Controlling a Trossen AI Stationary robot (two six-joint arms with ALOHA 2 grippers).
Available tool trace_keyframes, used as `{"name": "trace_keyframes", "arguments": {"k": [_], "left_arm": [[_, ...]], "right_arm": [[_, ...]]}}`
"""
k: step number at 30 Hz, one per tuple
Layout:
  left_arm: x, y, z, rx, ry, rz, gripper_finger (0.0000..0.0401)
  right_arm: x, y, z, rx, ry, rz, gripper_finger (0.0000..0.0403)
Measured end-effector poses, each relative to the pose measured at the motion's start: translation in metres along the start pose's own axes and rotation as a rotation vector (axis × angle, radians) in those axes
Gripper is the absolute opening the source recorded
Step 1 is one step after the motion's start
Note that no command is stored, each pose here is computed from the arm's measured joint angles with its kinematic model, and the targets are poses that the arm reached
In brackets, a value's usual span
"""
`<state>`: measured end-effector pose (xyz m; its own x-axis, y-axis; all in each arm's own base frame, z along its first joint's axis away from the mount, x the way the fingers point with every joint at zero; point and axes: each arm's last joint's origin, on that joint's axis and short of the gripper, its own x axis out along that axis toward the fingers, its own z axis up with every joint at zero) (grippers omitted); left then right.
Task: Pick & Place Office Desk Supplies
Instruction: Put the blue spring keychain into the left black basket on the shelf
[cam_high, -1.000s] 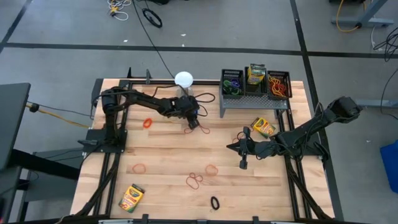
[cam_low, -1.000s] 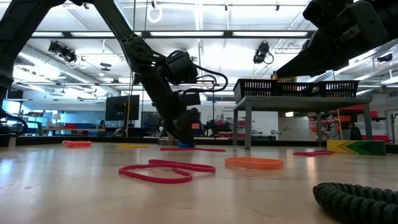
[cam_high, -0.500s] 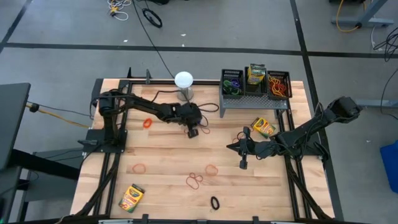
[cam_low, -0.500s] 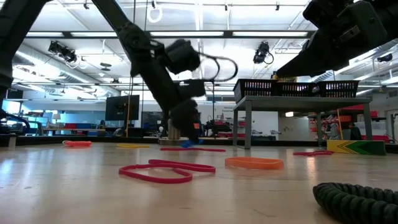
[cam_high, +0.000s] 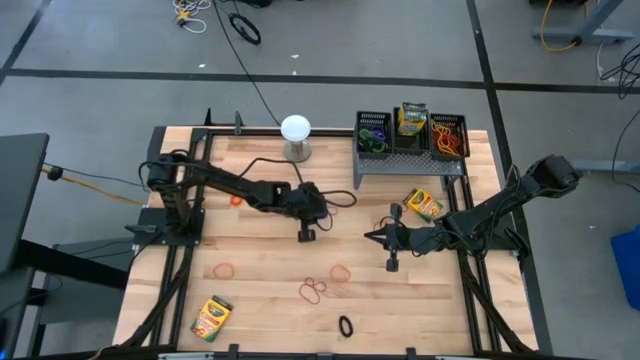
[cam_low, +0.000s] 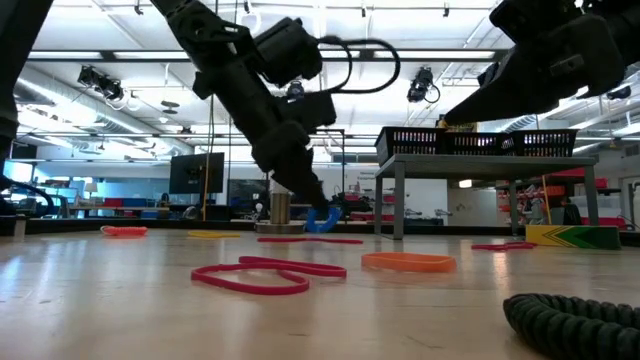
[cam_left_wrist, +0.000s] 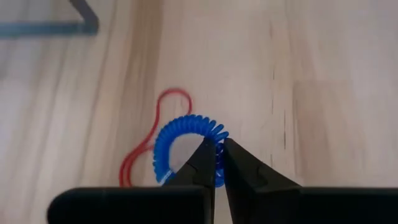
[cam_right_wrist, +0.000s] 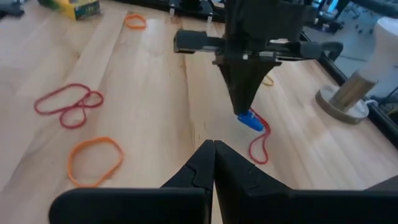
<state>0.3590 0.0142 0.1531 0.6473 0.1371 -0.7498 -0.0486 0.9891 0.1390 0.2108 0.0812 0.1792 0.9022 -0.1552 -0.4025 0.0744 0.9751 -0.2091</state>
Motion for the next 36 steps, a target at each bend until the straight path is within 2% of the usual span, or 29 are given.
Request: {"name": "trace_keyframes", "arguments": {"k": [3,8,18,25,29,33,36], "left_arm": [[-0.005,-0.004,0.003,0.014,-0.012,-0.008,0.0017],[-0.015,-0.007,0.007,0.016,-0.080,-0.031,0.0016],[-0.027,-0.011,-0.030,-0.060,-0.195,-0.095,0.0015],[-0.034,-0.016,-0.030,-0.055,-0.329,-0.132,0.0015],[-0.036,-0.020,-0.028,-0.035,-0.405,-0.211,0.0015],[-0.039,-0.022,-0.024,-0.016,-0.473,-0.258,0.0015],[-0.041,-0.023,-0.020,-0.005,-0.515,-0.296,0.0015]], "right_arm": [[0.000,0.000,0.000,-0.036,0.000,0.000,0.0013],[0.000,0.000,0.000,-0.030,0.000,0.000,0.0013],[0.000,0.000,0.001,-0.025,-0.009,0.001,0.0013],[0.000,0.001,0.005,0.044,-0.041,0.044,0.0013],[0.001,0.001,0.012,-0.020,-0.099,0.101,0.0013],[0.002,0.001,0.023,-0.050,-0.123,0.083,0.0020],[0.006,0.003,0.028,-0.077,-0.099,0.063,0.0045]]}}
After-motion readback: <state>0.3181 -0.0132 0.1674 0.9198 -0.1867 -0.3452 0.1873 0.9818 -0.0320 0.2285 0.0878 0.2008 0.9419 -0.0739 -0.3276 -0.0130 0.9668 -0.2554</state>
